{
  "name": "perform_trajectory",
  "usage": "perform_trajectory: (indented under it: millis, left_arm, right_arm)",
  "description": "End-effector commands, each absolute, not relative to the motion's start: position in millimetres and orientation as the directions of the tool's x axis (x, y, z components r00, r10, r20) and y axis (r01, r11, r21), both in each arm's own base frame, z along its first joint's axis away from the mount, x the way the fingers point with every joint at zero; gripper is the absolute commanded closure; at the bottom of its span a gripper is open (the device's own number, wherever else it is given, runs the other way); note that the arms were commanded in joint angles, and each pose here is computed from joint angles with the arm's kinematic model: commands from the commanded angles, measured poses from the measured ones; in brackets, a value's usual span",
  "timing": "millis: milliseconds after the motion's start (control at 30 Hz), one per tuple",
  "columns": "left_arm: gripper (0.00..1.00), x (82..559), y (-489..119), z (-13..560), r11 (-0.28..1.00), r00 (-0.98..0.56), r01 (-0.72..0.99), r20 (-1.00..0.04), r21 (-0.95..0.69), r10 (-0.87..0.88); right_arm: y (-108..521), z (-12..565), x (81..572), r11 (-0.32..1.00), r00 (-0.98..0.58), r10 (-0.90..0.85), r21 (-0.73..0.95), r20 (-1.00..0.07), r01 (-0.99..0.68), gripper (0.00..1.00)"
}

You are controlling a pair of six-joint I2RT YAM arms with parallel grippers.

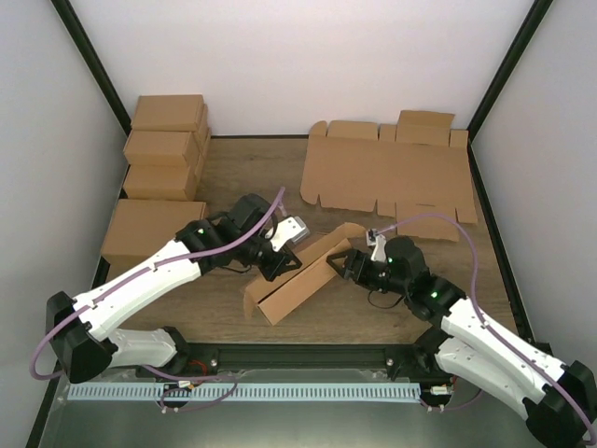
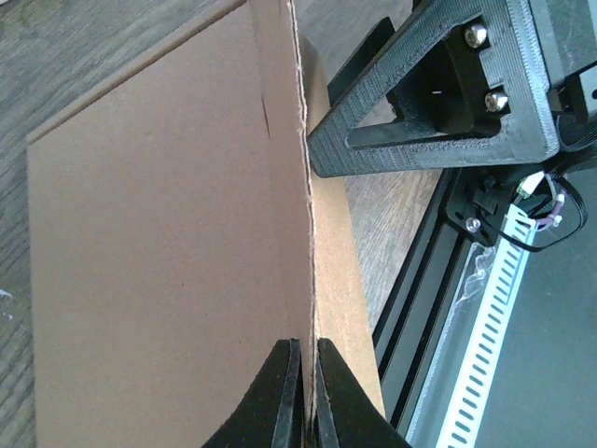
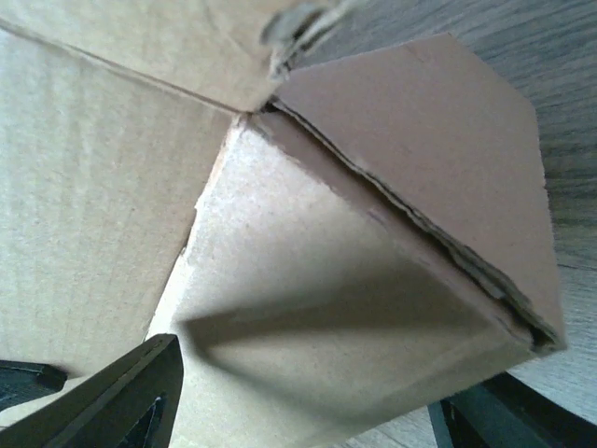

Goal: Fold the paper box

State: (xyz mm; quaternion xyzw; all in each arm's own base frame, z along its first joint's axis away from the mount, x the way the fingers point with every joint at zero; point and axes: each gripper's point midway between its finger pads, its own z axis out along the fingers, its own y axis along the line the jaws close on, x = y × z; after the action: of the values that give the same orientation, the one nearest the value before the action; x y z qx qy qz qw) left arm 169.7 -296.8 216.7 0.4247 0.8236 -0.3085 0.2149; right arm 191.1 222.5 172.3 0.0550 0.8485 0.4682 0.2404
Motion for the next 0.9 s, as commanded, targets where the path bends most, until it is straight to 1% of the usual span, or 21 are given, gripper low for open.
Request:
perform_trajectory:
  millis: [0,100,200,300,333,433,533,667,767,867]
  left_arm:
    - [0.96,149,-308,217,0.356,-0.541,0.841,-0.605,-0.409,0.584]
    - [0.96,149,-309,214,0.355,-0.545,0.838,-0.601,-0.415,0.584]
    - [0.95,150,-310,209,0.363,-0.551,0.834,-0.591,-0.416,0.589]
    - [0.94,151,-310,205,0.367,-0.558,0.829,-0.583,-0.422,0.591]
    - [0.94,151,-311,205,0.367,-0.56,0.827,-0.582,-0.425,0.589]
    - [0.92,153,-315,208,0.364,-0.567,0.823,-0.593,-0.436,0.572]
    - [0.9,157,-323,216,0.373,-0.602,0.798,-0.598,-0.473,0.529]
    - [0.89,154,-339,233,0.33,-0.657,0.75,-0.588,-0.573,0.473]
    - [0.86,155,-346,244,0.319,-0.692,0.717,-0.582,-0.62,0.426]
    - [0.84,153,-353,252,0.299,-0.738,0.667,-0.548,-0.683,0.394]
  right_arm:
    - [224,196,200,0.523,-0.822,0.354,0.823,-0.445,-0.22,0.27]
    - [227,183,196,0.527,-0.845,0.326,0.824,-0.423,-0.209,0.25]
    - [228,167,195,0.549,-0.868,0.301,0.816,-0.395,-0.181,0.16]
    - [227,164,194,0.562,-0.867,0.294,0.806,-0.402,-0.184,0.12]
    - [226,166,194,0.56,-0.862,0.297,0.806,-0.411,-0.191,0.14]
    - [225,177,194,0.544,-0.846,0.307,0.81,-0.437,-0.221,0.28]
    - [223,189,194,0.537,-0.835,0.32,0.812,-0.447,-0.229,0.33]
    - [216,207,197,0.574,-0.825,0.331,0.791,-0.459,-0.21,0.33]
    - [212,221,197,0.601,-0.821,0.326,0.774,-0.468,-0.203,0.3]
    - [208,231,198,0.638,-0.828,0.315,0.749,-0.464,-0.177,0.28]
